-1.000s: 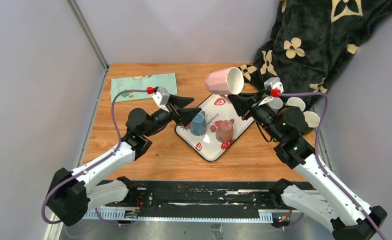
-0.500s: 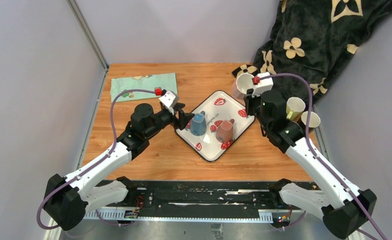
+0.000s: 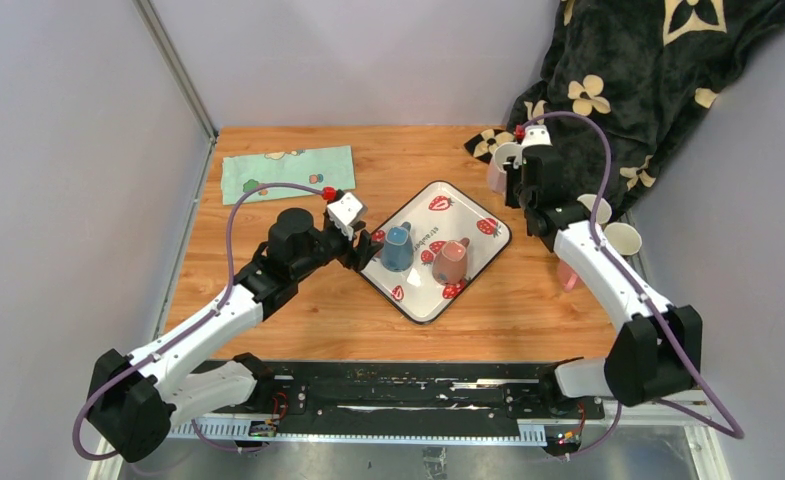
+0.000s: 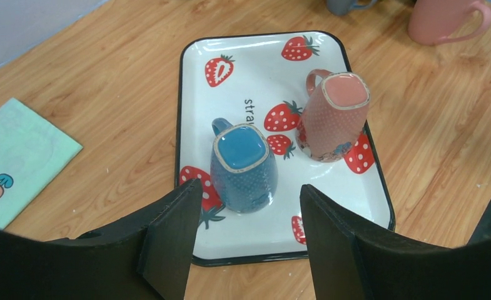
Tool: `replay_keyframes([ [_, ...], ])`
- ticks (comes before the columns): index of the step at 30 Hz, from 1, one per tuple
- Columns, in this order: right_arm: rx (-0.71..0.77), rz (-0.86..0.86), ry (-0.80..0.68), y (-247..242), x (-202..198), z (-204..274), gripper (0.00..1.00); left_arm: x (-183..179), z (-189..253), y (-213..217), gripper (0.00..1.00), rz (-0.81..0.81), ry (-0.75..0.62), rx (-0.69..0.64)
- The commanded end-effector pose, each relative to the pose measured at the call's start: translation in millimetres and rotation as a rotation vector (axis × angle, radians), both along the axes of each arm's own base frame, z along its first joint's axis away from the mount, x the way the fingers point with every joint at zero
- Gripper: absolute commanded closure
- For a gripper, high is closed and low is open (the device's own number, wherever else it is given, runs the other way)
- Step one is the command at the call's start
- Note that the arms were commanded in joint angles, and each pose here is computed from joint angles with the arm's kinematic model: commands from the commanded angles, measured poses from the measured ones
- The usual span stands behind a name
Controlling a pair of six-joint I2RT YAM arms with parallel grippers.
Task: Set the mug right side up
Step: Place the cup at the corner of the board.
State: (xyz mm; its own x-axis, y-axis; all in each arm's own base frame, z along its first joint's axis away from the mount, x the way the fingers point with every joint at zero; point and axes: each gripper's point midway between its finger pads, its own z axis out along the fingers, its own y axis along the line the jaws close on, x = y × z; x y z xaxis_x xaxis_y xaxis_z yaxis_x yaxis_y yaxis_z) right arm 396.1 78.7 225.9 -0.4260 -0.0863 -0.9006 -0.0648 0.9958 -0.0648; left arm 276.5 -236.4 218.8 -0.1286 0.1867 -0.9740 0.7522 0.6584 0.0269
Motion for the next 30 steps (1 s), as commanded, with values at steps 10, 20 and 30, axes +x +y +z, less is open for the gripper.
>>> replay_keyframes([
  [10, 0.065, -0.027, -0.052, -30.1, 70.9, 11.6, 1.0, -1.8, 12.5, -2.0, 0.34, -0.043, -0.039, 0.027],
  [20, 0.028, -0.03, 0.055, -41.6, 84.3, -28.9, 1.0, -1.7, 7.5, -2.2, 0.34, -0.055, -0.033, 0.054],
  [30, -0.021, -0.085, 0.13, -59.8, 82.6, -55.2, 1.0, -3.9, 5.0, -5.8, 0.34, -0.086, -0.034, 0.062],
])
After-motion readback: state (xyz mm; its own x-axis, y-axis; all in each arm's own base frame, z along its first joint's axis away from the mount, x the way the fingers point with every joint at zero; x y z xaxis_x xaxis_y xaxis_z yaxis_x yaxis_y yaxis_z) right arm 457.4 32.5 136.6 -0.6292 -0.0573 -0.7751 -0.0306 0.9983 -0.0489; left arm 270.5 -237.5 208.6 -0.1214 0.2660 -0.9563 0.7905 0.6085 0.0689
